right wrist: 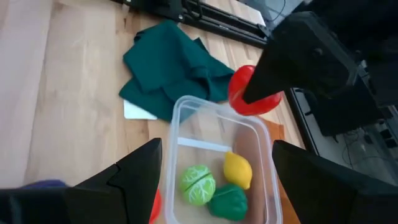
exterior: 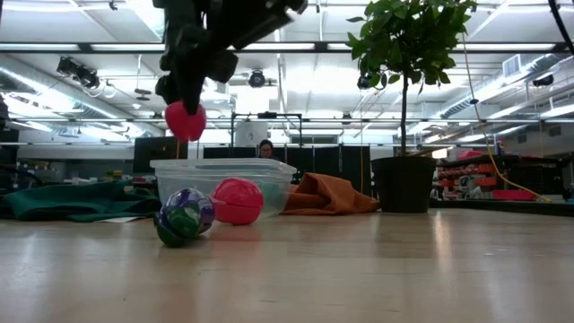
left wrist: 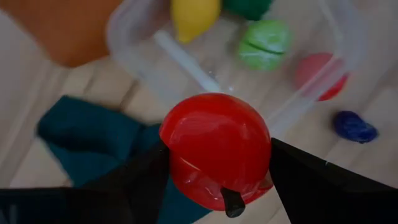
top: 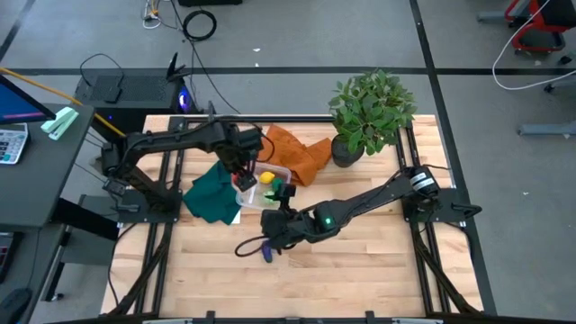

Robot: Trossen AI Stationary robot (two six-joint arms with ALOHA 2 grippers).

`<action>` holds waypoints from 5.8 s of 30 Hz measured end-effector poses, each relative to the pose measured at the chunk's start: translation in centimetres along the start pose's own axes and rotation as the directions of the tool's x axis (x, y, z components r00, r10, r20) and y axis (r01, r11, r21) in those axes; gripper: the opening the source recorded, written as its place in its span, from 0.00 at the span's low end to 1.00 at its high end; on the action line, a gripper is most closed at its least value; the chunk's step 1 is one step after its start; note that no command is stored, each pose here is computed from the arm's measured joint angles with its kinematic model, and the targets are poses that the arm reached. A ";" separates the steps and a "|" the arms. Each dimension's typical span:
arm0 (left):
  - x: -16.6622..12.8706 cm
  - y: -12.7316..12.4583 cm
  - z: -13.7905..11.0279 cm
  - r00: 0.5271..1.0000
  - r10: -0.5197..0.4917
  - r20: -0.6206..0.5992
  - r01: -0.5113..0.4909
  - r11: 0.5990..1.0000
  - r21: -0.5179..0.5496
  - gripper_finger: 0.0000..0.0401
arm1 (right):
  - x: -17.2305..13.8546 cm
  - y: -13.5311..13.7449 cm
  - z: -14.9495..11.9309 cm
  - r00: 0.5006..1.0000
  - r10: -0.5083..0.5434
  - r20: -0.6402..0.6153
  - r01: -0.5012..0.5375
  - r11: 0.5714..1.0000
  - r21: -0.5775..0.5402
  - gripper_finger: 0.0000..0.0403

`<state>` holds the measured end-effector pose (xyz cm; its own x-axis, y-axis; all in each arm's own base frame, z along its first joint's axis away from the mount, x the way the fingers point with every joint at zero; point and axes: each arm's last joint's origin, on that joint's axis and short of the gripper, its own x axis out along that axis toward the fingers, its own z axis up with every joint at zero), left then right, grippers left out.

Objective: Pick and placing Produce into tupperware
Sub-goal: Put the red apple into the transparent bin, then put the purple eggplant into the transparent bin

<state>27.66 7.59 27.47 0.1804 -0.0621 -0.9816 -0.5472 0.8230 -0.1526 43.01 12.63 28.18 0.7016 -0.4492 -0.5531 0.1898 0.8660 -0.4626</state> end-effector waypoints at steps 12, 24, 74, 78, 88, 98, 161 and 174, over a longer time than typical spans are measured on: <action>0.2 -2.6 0.0 0.996 -0.053 0.070 0.048 0.996 0.082 0.66 | -0.2 0.8 -1.7 0.993 -0.006 -0.118 0.005 1.000 -0.006 0.66; 0.2 -3.2 0.3 0.990 -0.080 0.118 0.067 0.992 0.110 0.66 | -2.1 4.2 -4.9 0.990 -0.083 -0.116 0.081 0.996 -0.024 0.66; 9.0 -3.1 3.7 0.997 0.077 -0.003 -0.076 0.983 0.170 0.66 | -7.0 0.9 -11.4 0.993 -0.065 0.102 0.019 0.917 0.397 0.66; 9.2 -3.2 3.9 0.997 0.079 0.010 -0.080 0.982 0.170 0.67 | -7.0 0.9 -11.4 0.993 -0.064 0.102 0.019 0.918 0.396 0.66; 9.2 -3.4 4.0 0.997 0.076 0.033 -0.081 0.982 0.173 0.72 | -7.0 0.9 -11.4 0.993 -0.061 0.102 0.016 0.918 0.396 0.66; 9.2 -3.4 4.0 0.997 0.077 0.030 -0.081 0.981 0.176 0.84 | -7.0 0.9 -11.4 0.993 -0.061 0.102 0.016 0.918 0.396 0.66; 3.7 -20.2 -11.7 0.918 -0.061 0.392 0.133 0.978 -0.161 0.85 | -11.3 5.9 -12.0 0.821 0.562 0.106 -0.569 0.820 0.060 0.66; 8.6 -21.4 -11.1 0.940 0.016 0.340 0.114 0.926 -0.359 0.85 | -10.9 6.2 -12.8 0.846 0.509 0.156 -0.514 0.858 -0.012 0.66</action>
<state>31.84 -16.85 21.02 0.4383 0.1466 -0.8868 -0.7798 0.5526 -0.2941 27.72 20.08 22.48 0.7976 0.0954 -0.5956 -0.2060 0.9711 -0.1204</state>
